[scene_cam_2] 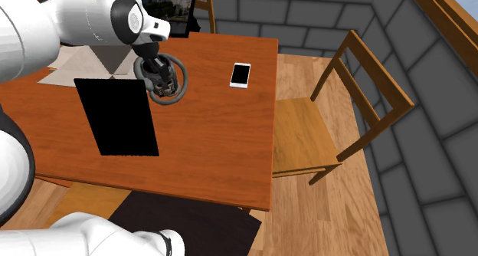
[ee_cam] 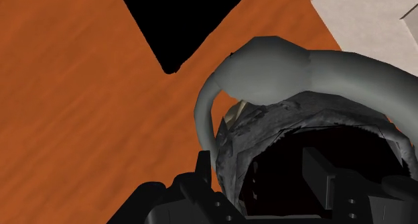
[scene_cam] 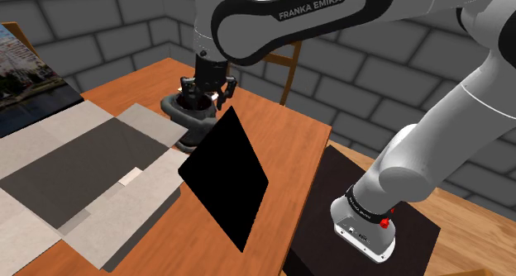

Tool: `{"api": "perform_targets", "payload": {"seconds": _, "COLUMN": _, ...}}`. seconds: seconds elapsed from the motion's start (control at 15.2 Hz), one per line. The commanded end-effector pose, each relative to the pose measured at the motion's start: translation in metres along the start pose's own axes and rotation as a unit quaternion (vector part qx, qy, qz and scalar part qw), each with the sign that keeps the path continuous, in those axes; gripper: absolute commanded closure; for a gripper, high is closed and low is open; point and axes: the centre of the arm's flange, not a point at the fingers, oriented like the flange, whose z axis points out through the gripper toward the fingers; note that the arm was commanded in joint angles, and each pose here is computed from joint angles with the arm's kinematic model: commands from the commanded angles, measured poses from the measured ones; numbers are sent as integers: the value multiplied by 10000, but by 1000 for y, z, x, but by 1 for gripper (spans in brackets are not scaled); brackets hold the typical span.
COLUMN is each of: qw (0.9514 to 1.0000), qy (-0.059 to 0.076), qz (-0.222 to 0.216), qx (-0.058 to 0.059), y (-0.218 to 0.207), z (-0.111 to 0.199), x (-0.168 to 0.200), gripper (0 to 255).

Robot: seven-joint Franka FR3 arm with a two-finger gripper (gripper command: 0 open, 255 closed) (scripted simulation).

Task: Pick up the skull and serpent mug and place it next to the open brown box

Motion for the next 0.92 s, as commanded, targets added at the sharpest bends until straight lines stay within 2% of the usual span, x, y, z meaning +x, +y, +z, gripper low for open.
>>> {"api": "perform_targets", "payload": {"seconds": 0.0, "qw": 10000, "qy": 15, "qz": 0, "qx": 12, "y": 0, "z": 9, "x": -1, "gripper": 255}}
{"api": "perform_targets", "payload": {"seconds": 0.73, "qw": 10000, "qy": 15, "qz": 0, "qx": 12, "y": 4, "z": 66, "x": -5, "gripper": 255}}
{"api": "perform_targets", "payload": {"seconds": 0.86, "qw": 10000, "qy": 15, "qz": 0, "qx": 12, "y": 5, "z": 69, "x": -5, "gripper": 255}}
